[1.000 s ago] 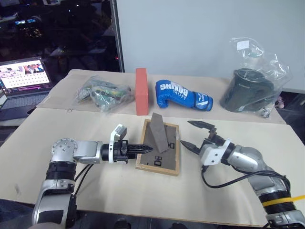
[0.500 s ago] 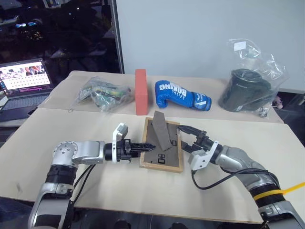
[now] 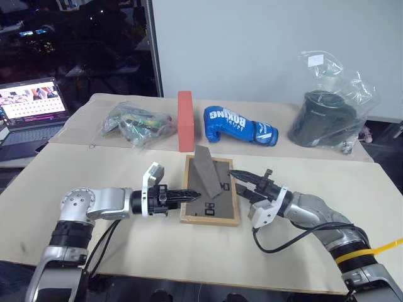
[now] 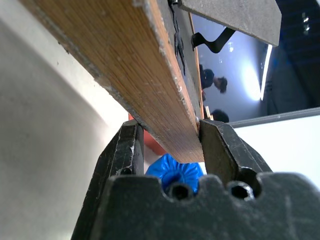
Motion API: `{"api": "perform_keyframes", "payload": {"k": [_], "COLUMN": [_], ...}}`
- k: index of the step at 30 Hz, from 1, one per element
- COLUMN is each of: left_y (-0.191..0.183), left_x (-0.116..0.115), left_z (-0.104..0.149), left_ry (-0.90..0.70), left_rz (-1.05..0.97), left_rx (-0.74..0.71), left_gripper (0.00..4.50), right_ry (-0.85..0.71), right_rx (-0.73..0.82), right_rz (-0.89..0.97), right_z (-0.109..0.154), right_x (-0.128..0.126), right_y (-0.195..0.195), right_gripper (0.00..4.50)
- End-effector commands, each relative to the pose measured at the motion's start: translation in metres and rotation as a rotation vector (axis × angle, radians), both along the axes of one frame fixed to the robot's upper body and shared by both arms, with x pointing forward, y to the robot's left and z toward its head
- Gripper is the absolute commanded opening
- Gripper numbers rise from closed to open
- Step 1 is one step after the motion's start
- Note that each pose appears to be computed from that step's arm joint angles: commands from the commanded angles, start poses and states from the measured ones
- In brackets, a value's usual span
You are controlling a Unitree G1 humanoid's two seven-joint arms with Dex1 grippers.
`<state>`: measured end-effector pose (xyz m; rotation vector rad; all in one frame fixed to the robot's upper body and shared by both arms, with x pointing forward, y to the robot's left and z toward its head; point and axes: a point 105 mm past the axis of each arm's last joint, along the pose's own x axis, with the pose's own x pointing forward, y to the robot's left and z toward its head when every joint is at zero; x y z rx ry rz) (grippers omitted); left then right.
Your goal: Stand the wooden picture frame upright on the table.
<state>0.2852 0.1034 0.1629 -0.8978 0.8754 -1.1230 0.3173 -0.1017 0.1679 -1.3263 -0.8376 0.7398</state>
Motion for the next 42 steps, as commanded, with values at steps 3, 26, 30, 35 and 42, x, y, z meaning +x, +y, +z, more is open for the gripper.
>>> {"api": "perform_keyframes", "payload": {"k": [3,26,30,35,42], "left_y": [0.018,0.095,0.088,0.073,0.071], "left_x": [0.007,0.012,-0.002,-0.012,-0.016], "left_z": [0.000,0.075,0.038,0.031,0.019], "left_ry": [-0.054,-0.889,-0.976,-1.050,-1.073], "left_rz": [0.050,0.434,0.280,0.160,0.098], "left_rx": [0.111,0.318,0.485,0.492,0.545], "left_gripper": [1.16,4.50,4.50,4.50,4.50], "right_ry": [-0.041,0.345,0.834,1.221,1.558], "right_rx": [0.064,0.386,0.698,0.843,0.890], "right_rz": [0.027,-0.014,0.048,0.028,0.008], "right_z": [0.019,0.036,0.048,0.056,0.041], "right_x": [-0.005,0.024,0.044,0.067,0.070], "right_y": [-0.001,-0.023,-0.040,-0.056,-0.054], "right_gripper": [1.44,1.16,1.15,1.14,1.14]}}
